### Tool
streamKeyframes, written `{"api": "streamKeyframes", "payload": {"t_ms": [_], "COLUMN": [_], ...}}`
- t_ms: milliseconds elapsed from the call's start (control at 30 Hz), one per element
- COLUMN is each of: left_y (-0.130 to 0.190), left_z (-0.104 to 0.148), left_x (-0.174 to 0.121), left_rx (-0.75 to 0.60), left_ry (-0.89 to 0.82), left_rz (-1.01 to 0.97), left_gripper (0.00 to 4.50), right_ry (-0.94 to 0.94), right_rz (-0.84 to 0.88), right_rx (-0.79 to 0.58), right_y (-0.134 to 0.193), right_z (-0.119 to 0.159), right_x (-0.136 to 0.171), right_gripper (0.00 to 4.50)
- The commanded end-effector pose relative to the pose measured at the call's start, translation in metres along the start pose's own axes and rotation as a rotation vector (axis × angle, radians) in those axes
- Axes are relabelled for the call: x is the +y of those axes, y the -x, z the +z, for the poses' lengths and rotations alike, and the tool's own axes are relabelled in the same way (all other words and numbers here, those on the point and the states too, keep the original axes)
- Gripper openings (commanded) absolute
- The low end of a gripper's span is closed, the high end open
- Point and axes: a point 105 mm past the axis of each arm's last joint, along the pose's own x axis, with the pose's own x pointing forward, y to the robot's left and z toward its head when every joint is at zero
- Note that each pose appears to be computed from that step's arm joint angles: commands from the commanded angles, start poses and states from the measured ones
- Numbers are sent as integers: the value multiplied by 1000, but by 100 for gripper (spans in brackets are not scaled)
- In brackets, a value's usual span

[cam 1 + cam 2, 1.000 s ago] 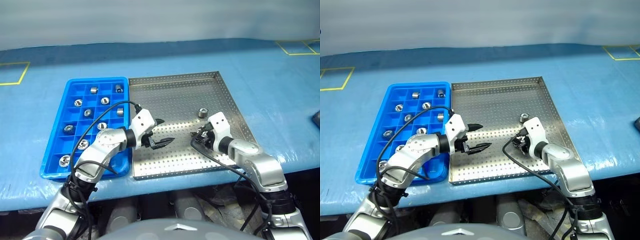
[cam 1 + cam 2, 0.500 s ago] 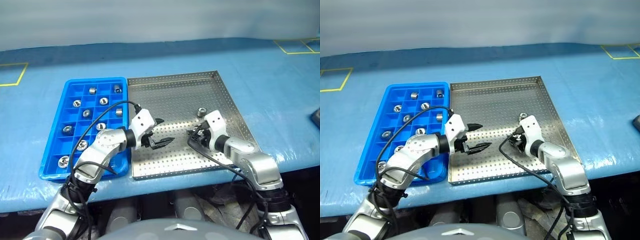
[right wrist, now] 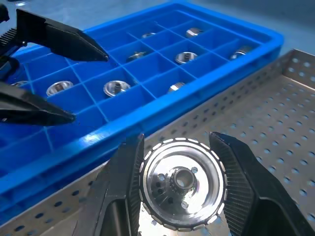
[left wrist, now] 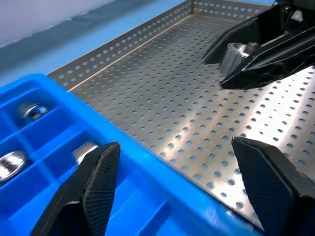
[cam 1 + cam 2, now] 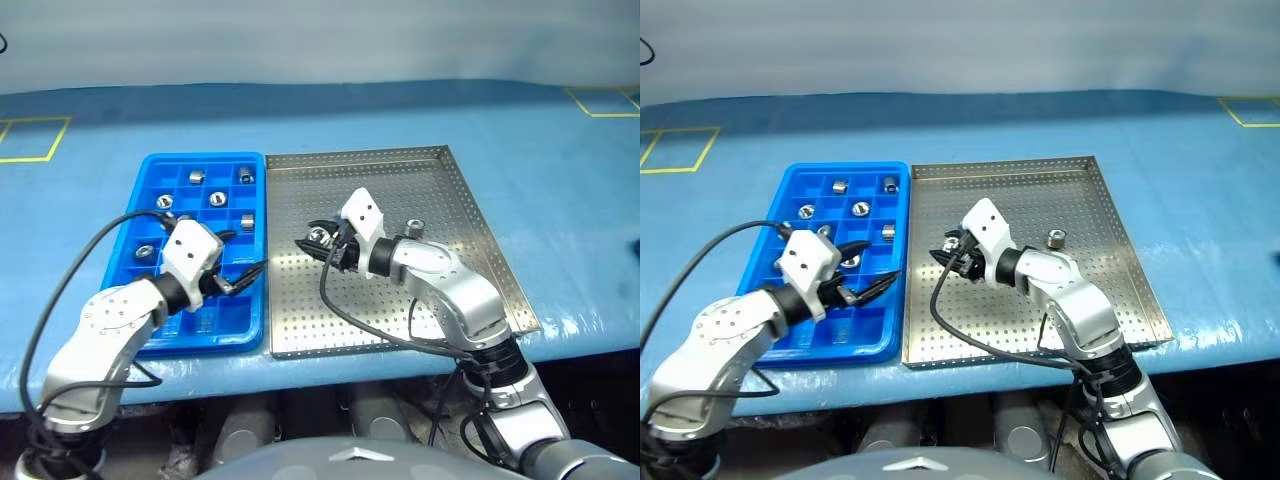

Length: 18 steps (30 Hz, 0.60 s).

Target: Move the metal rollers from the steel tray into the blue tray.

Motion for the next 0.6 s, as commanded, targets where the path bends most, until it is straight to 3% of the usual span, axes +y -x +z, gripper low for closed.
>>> {"api": "streamKeyframes", "payload": {"t_ms": [33,367,600], "left_y": [26,78,91], "left_z": [3,-20,-28], "left_x": [8,9,0], "left_rx": [15,122,149], "left_ry": [-19,35,73], "left_rz": [96,289,323], "left_gripper": [396,396,396], "right_ry": [38,74,77], "right_rz": [107,344,467], "right_rx": [-46,-61,-55], "right_y": [-16,-44,-58], "right_z": [14,22,21], "right_x": [17,60,85], "right_gripper": [173,173,173]}}
